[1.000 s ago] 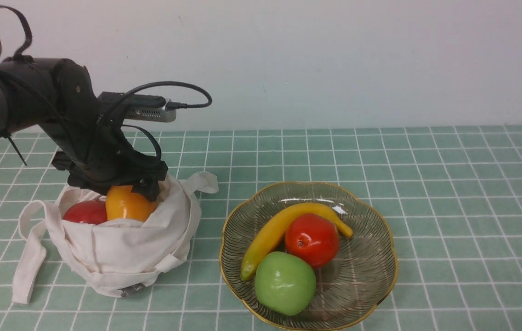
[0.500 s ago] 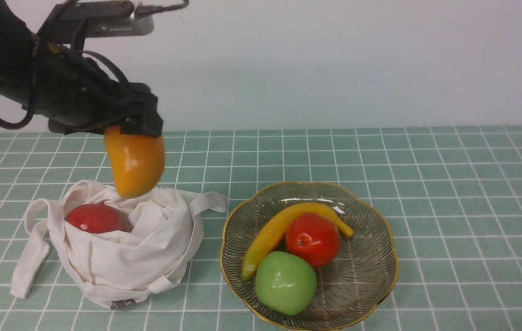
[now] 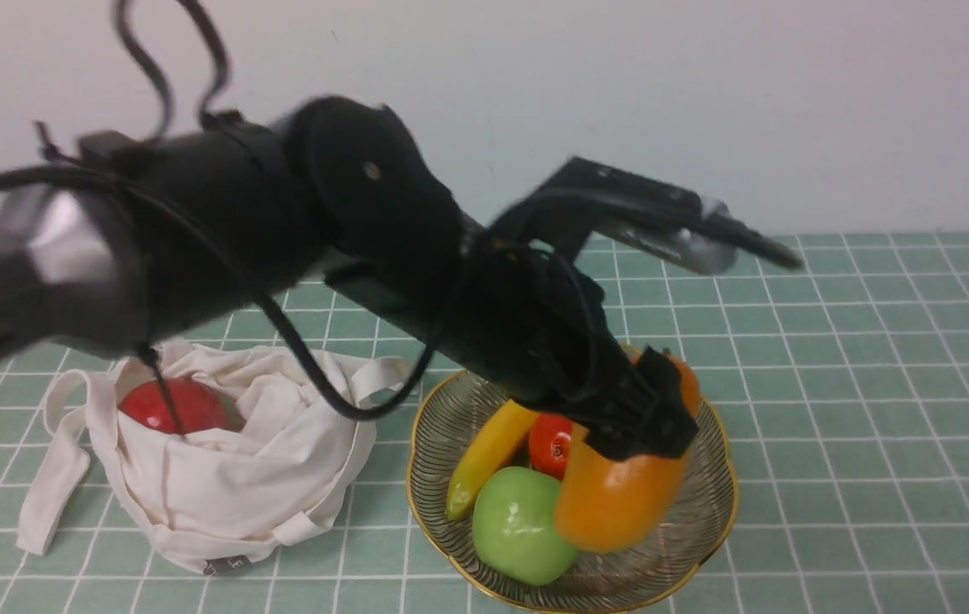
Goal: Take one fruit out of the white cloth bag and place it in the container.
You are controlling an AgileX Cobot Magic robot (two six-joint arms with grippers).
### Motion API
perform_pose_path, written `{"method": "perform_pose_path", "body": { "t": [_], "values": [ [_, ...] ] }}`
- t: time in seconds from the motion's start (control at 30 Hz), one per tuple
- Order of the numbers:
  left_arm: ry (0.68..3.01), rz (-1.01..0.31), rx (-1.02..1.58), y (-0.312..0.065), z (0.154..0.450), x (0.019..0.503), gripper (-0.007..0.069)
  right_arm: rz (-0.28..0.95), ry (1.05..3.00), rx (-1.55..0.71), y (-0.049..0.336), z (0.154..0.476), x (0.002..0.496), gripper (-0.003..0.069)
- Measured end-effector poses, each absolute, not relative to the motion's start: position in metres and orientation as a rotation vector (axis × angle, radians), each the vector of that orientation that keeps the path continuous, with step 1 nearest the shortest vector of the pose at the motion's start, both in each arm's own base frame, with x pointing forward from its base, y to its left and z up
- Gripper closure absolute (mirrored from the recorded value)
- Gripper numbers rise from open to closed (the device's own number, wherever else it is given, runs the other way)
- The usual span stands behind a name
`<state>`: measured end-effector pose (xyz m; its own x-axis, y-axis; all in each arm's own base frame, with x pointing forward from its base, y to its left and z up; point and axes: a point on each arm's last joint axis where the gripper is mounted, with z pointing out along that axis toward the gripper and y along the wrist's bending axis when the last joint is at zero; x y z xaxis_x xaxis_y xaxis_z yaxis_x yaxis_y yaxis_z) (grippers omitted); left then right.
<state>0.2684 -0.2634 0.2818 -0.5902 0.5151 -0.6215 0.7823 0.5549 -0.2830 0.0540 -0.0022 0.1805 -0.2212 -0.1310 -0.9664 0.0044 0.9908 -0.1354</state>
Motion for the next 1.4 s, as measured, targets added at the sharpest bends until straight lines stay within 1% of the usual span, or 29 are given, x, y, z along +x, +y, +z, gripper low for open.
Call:
{"method": "perform_pose_path", "body": {
  "t": [0.03,0.07,0.1,0.17,0.2,0.3,0.37,0.53,0.63,0.7,0.77,0.8,0.83,0.87,0.93,0.97,1.0,1.03,1.07,1.1,1.13,1.17,1.2,1.27,1.3,1.33,1.37,1.4],
  "values": [
    [2.318,-0.742,1.054,-0.277,0.266,0.270,0.0070,-0.125,1.790,-0.093,-0.002,0.180,0.054,0.0674],
    [2.319,-0.739,1.053,-0.279,0.263,0.271,0.0070,-0.125,1.790,-0.093,-0.002,0.180,0.054,0.0674],
    [2.322,-0.725,1.049,-0.287,0.251,0.273,0.0070,-0.125,1.790,-0.093,-0.002,0.180,0.054,0.0674],
    [2.324,-0.717,1.043,-0.291,0.244,0.275,0.0070,-0.125,1.790,-0.093,-0.002,0.180,0.054,0.0674],
    [2.328,-0.699,1.024,-0.295,0.232,0.280,0.0070,-0.125,1.790,-0.093,-0.002,0.180,0.054,0.0674],
    [2.333,-0.660,1.019,-0.298,0.217,0.287,0.0070,-0.125,1.790,-0.093,-0.002,0.180,0.054,0.0674],
    [2.335,-0.647,1.027,-0.298,0.214,0.288,0.0059,-0.125,1.790,-0.093,-0.002,0.180,0.054,0.0674],
    [2.340,-0.628,1.048,-0.298,0.209,0.288,-0.0041,-0.125,1.790,-0.093,-0.002,0.180,0.054,0.0674],
    [2.346,-0.630,1.056,-0.298,0.209,0.288,-0.0057,-0.125,1.790,-0.093,-0.002,0.180,0.054,0.0674],
    [2.362,-0.642,1.034,-0.297,0.212,0.287,-0.0054,-0.125,1.790,-0.093,-0.002,0.180,0.054,0.0674],
    [2.393,-0.666,0.980,-0.294,0.223,0.284,-0.0008,-0.125,1.790,-0.093,-0.002,0.180,0.054,0.0674],
    [2.389,-0.661,0.966,-0.291,0.232,0.282,0.0037,-0.125,1.790,-0.093,-0.002,0.180,0.054,0.0674],
    [2.374,-0.641,0.965,-0.287,0.241,0.281,0.0099,-0.125,1.790,-0.093,-0.002,0.180,0.054,0.0674],
    [2.347,-0.626,0.954,-0.282,0.255,0.278,0.0144,-0.125,1.790,-0.093,-0.002,0.180,0.054,0.0674],
    [2.294,-0.569,0.915,-0.266,0.287,0.272,0.0328,-0.125,1.790,-0.093,-0.002,0.180,0.054,0.0674],
    [2.261,-0.549,0.883,-0.255,0.308,0.266,0.0465,-0.125,1.790,-0.093,-0.002,0.180,0.054,0.0674],
    [2.230,-0.525,0.860,-0.245,0.326,0.260,0.0533,-0.125,1.790,-0.093,-0.002,0.180,0.054,0.0674],
    [2.224,-0.521,0.856,-0.244,0.329,0.259,0.0533,-0.125,1.790,-0.093,-0.002,0.180,0.054,0.0674],
    [2.171,-0.490,0.819,-0.227,0.356,0.247,0.0592,-0.125,1.790,-0.093,-0.002,0.180,0.054,0.0674],
    [2.149,-0.489,0.782,-0.219,0.369,0.240,0.0610,-0.125,1.790,-0.093,-0.002,0.180,0.054,0.0674],
    [2.102,-0.490,0.744,-0.207,0.387,0.229,0.0620,-0.125,1.790,-0.093,-0.002,0.180,0.054,0.0674],
    [2.100,-0.494,0.729,-0.205,0.390,0.227,0.0624,-0.125,1.790,-0.093,-0.002,0.180,0.054,0.0674],
    [2.072,-0.493,0.704,-0.197,0.400,0.220,0.0625,-0.125,1.790,-0.093,-0.002,0.180,0.054,0.0674],
    [2.010,-0.514,0.624,-0.171,0.420,0.194,0.0633,-0.125,1.790,-0.093,-0.002,0.180,0.054,0.0674],
    [1.994,-0.524,0.599,-0.163,0.424,0.187,0.0633,-0.125,1.790,-0.093,-0.002,0.180,0.054,0.0674],
    [1.998,-0.519,0.597,-0.161,0.422,0.185,0.0633,-0.125,1.790,-0.093,-0.002,0.180,0.054,0.0674],
    [1.994,-0.525,0.571,-0.152,0.421,0.176,0.0633,-0.125,1.790,-0.093,-0.002,0.180,0.054,0.0674],
    [1.991,-0.535,0.529,-0.136,0.415,0.159,0.0633,-0.125,1.790,-0.093,-0.002,0.180,0.054,0.0674]
  ]
}}
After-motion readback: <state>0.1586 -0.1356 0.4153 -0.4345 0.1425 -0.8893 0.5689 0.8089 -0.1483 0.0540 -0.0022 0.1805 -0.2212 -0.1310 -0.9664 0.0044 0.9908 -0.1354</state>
